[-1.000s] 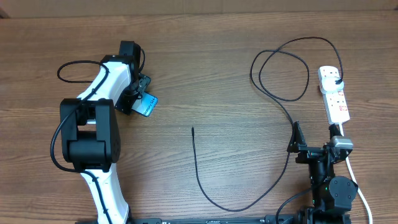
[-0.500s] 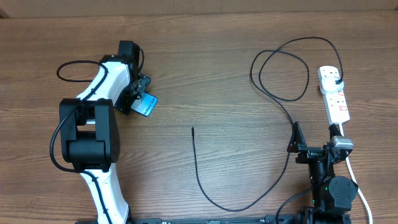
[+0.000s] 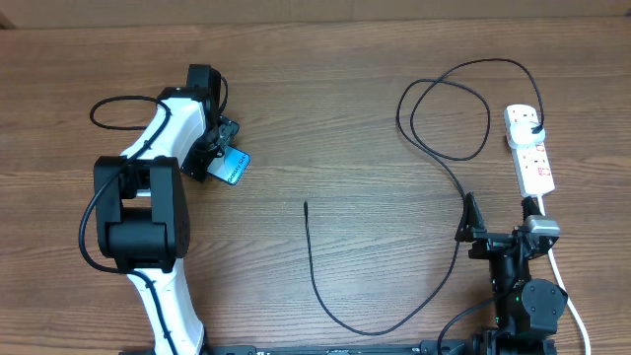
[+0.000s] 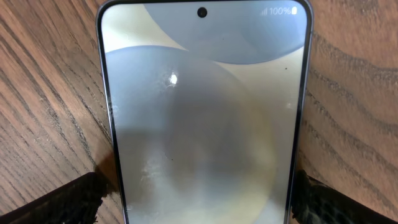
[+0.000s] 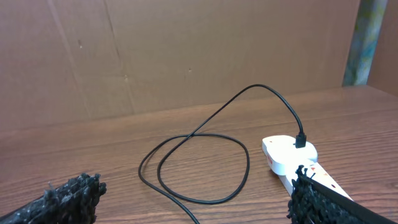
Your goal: Plug charger to phone and switch on socket
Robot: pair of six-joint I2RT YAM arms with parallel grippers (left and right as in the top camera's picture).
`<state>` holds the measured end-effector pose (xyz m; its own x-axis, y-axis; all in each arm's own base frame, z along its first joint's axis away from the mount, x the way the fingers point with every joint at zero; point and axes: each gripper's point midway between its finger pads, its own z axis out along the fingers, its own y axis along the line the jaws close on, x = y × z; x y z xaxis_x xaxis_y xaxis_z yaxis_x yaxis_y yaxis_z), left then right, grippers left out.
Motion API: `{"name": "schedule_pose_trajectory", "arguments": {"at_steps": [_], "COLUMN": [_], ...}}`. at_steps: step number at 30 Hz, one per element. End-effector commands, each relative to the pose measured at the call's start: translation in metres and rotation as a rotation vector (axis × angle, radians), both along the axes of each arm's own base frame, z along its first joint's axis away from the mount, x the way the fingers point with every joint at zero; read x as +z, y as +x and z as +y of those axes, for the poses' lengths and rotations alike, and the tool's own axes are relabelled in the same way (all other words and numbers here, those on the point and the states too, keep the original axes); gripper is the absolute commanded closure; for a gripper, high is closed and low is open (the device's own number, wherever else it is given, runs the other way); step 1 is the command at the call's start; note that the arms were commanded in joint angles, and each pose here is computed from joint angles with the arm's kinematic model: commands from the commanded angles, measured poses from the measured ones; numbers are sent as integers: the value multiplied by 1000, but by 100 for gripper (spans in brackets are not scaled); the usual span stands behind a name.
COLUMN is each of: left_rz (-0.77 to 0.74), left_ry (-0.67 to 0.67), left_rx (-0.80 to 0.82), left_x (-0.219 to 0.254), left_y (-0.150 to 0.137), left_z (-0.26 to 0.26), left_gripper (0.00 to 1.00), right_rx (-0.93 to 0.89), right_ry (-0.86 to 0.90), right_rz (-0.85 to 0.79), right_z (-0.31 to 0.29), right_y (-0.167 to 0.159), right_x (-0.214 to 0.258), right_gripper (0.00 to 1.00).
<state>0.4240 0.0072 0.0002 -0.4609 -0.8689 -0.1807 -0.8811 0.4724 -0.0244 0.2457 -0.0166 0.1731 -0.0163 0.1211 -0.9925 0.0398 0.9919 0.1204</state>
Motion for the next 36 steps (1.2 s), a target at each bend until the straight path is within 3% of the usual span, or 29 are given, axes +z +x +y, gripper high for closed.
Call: {"name": "schedule_pose_trajectory", "arguments": {"at_steps": [1,36], "left_rz": [81,110], "left_ry": [-42,-63], "left_rx": [-16,-20], "left_x": [-27,-44], "left_y": [-18,-21], "left_z": [-5,-9], "left_gripper": [0,0], "right_rx": [-1,-1], "right_ry": [0,0], "right_rz": [-3,-3], "right_z": [0,0], "right_y": [0,0], "right_x": [-2,-2], "right_gripper": [0,0]}}
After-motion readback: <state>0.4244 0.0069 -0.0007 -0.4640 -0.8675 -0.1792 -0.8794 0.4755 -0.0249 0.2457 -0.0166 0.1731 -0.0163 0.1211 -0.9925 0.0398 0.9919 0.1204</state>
